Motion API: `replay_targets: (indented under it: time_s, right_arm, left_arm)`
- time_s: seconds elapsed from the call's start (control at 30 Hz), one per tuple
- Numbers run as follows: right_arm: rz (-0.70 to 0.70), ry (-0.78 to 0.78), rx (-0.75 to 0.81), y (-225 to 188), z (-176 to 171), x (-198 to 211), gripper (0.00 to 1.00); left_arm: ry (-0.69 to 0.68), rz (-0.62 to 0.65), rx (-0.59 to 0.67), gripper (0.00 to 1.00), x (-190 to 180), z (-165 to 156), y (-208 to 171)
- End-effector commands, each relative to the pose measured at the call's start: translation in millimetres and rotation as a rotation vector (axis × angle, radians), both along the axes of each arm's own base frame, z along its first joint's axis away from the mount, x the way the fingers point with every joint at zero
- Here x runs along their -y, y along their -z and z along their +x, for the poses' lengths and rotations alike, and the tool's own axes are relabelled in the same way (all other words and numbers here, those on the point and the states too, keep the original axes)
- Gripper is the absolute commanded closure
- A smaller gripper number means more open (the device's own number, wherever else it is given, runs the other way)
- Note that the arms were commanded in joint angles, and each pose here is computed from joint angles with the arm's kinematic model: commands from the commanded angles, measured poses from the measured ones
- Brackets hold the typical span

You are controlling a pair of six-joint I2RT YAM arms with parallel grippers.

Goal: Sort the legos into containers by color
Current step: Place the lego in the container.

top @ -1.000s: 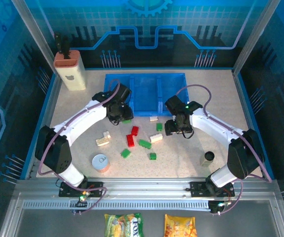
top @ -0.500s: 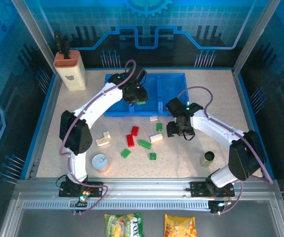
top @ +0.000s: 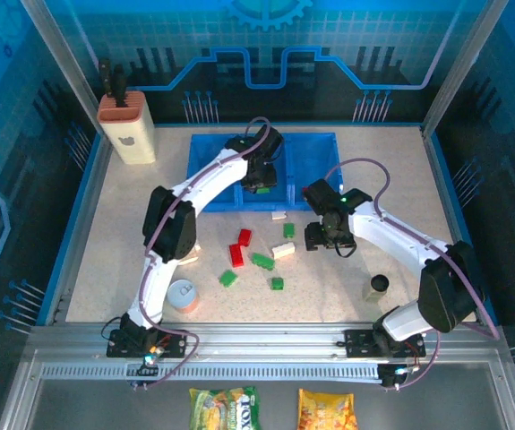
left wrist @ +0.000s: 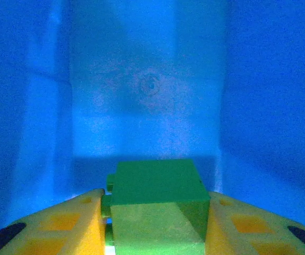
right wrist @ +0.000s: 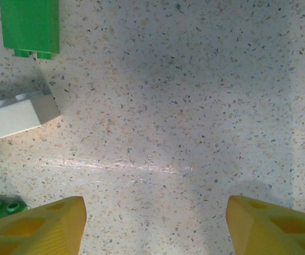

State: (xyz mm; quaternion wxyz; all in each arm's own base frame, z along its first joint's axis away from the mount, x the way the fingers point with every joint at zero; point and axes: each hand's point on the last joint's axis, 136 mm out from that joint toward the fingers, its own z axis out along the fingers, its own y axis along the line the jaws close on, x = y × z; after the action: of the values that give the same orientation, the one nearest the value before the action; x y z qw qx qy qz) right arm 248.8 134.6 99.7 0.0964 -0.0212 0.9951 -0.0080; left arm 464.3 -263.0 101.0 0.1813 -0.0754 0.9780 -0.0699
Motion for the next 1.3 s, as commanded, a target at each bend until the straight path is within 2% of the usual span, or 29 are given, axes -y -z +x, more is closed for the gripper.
replay_targets:
  time_s: [0.0, 0.3, 0.47, 0.87, 1.27]
  right_arm:
    - [-0.020, 0.006, -0.003, -2, -8, 4, 0.29]
    - [-0.015, 0.003, -0.008, 0, -9, 3, 0.29]
    - [-0.015, 0.002, -0.003, -3, -8, 3, 0.29]
    - [-0.014, -0.001, 0.007, -9, -4, 0, 0.29]
    - [-0.010, -0.023, 0.019, -14, -2, -15, 0.29]
  left_arm:
    - [0.016, 0.034, 0.016, 0.57, 3, 11, 3]
    - [0.016, 0.079, -0.044, 0.56, 5, 16, 42]
    - [0.023, 0.085, -0.056, 0.50, 5, 14, 48]
    - [0.038, 0.042, -0.019, 0.47, 11, 16, 18]
    - [0.084, 0.010, 0.082, 0.47, 3, 5, -57]
